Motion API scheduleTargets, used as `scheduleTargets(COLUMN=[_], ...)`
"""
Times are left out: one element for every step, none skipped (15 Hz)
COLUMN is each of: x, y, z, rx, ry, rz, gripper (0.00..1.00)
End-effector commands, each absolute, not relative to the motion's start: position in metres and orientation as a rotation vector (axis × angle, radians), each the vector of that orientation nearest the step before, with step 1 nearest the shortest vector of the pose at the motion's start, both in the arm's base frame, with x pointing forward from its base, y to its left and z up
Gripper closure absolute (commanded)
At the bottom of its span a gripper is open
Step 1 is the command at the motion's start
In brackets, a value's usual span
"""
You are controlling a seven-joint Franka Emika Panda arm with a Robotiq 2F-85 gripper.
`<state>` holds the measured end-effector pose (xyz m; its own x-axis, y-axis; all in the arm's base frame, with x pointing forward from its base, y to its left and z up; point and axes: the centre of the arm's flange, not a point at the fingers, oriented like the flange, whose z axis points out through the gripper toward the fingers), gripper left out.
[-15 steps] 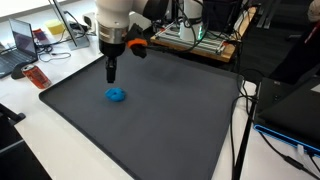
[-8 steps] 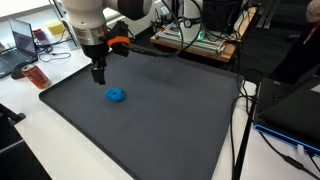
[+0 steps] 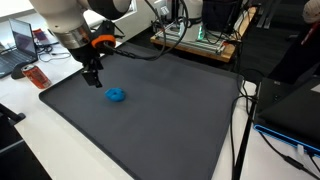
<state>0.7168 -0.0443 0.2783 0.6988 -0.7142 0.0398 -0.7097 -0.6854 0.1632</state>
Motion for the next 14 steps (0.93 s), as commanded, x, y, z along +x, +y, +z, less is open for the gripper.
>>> scheduleTargets(x=[0.746,0.747,0.749,0.751,0.753,0.754,0.756,0.757,0.758,0.758,0.758,0.758,0.758,0.758], y=[-0.057,-0.06,-0.062,-0.064,-0.066,-0.069,-0.071,-0.075,-0.078,-0.082,-0.087,-0.091,-0.097,-0.102], z=[0.276,0.274,0.273,0.271,0.27,0.267,0.264,0.262,0.257,0.253,0.248,0.244,0.239,0.234], rx=[2.788,2.793,2.802,2.81,2.821,2.832,2.831,2.845,2.85,2.858,2.872,2.884,2.899,2.92], ry=[-1.182,-1.195,-1.202,-1.21,-1.218,-1.227,-1.241,-1.246,-1.257,-1.267,-1.273,-1.284,-1.302,-1.309], rz=[-0.151,-0.175,-0.198,-0.225,-0.25,-0.273,-0.288,-0.307,-0.319,-0.333,-0.351,-0.356,-0.357,-0.357], gripper=[0.0,0.0,0.0,0.0,0.0,0.0,0.0,0.0,0.0,0.0,0.0,0.0,0.0,0.0])
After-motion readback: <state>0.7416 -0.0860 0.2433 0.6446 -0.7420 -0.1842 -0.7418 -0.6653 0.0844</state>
